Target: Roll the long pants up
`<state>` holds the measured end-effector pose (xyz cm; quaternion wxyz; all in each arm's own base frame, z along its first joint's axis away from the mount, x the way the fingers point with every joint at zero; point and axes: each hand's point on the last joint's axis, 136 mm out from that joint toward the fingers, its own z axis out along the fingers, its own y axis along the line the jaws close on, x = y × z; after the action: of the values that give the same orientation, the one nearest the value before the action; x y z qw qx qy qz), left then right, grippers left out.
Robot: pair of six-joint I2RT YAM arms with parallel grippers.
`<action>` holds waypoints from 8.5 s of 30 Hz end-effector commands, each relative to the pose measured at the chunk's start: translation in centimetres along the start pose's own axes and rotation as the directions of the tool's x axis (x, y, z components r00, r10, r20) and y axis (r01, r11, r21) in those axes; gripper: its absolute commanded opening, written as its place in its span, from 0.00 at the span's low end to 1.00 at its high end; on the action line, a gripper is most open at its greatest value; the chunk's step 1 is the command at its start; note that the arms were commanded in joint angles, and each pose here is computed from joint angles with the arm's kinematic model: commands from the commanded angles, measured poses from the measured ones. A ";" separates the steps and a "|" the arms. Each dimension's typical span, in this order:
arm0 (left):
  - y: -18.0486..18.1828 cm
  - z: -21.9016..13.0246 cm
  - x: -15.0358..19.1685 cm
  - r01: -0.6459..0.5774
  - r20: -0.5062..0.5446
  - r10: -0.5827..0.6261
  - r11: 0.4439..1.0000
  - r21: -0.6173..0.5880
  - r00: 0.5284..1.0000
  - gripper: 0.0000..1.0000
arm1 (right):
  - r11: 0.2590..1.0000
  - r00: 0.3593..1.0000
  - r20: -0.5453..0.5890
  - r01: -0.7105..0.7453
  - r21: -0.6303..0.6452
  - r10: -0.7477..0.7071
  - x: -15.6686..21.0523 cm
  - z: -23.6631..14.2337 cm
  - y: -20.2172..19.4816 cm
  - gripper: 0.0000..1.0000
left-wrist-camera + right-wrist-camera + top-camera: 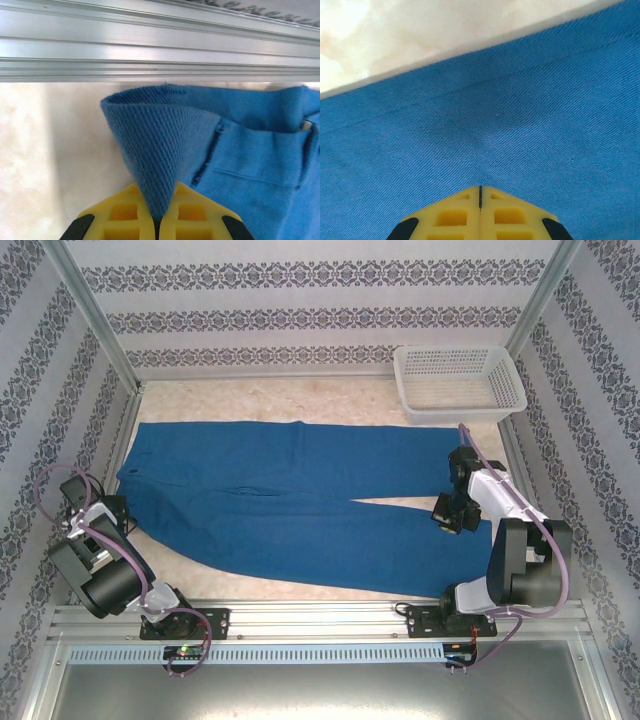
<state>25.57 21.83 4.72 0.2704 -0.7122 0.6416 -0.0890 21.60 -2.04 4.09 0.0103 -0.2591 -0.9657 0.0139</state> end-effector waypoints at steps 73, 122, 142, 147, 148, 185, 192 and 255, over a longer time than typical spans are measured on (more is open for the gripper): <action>-1.5 -1.2 2.2 -0.057 -0.073 0.061 0.997 0.058 0.995 0.00 | 0.995 1.000 -0.012 -0.018 0.095 0.019 -3.7 3.9 1.9 0.00; -5.3 0.4 4.6 -0.071 -0.169 0.102 0.981 0.180 0.980 0.00 | 0.816 0.815 0.152 -0.508 -0.278 0.559 -2.9 -3.6 -5.8 0.97; -6.6 -3.1 3.8 -0.121 -0.121 0.145 0.975 0.188 0.982 0.00 | 0.735 0.730 0.128 -0.633 -0.243 0.672 -4.5 2.1 -10.4 0.88; -6.8 -4.0 3.5 -0.127 -0.102 0.148 0.974 0.186 0.984 0.00 | 0.720 0.722 0.104 -0.645 -0.255 0.684 -5.3 3.0 -10.9 0.79; -6.8 -4.2 3.4 -0.128 -0.097 0.149 0.974 0.188 0.984 0.00 | 0.707 0.711 0.098 -0.656 -0.262 0.696 -5.5 3.2 -11.0 0.76; -7.4 -5.1 3.2 -0.141 -0.059 0.152 0.976 0.168 0.987 0.00 | 0.746 0.723 0.197 -0.611 -0.265 0.662 -11.4 0.0 -10.3 0.88; -7.7 -5.1 3.2 -0.141 -0.061 0.154 0.975 0.170 0.986 0.00 | 0.739 0.725 0.162 -0.625 -0.252 0.669 -8.9 0.8 -9.5 0.87; -6.9 -5.0 3.7 -0.135 -0.067 0.144 0.982 0.129 0.987 0.00 | 0.842 0.809 0.238 -0.505 -0.187 0.538 -6.6 -1.2 -9.3 0.00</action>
<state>29.72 17.11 10.63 0.2917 -0.6385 0.6983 -0.1399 21.43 -13.12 2.64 -0.1088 -0.5345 -0.8381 0.0004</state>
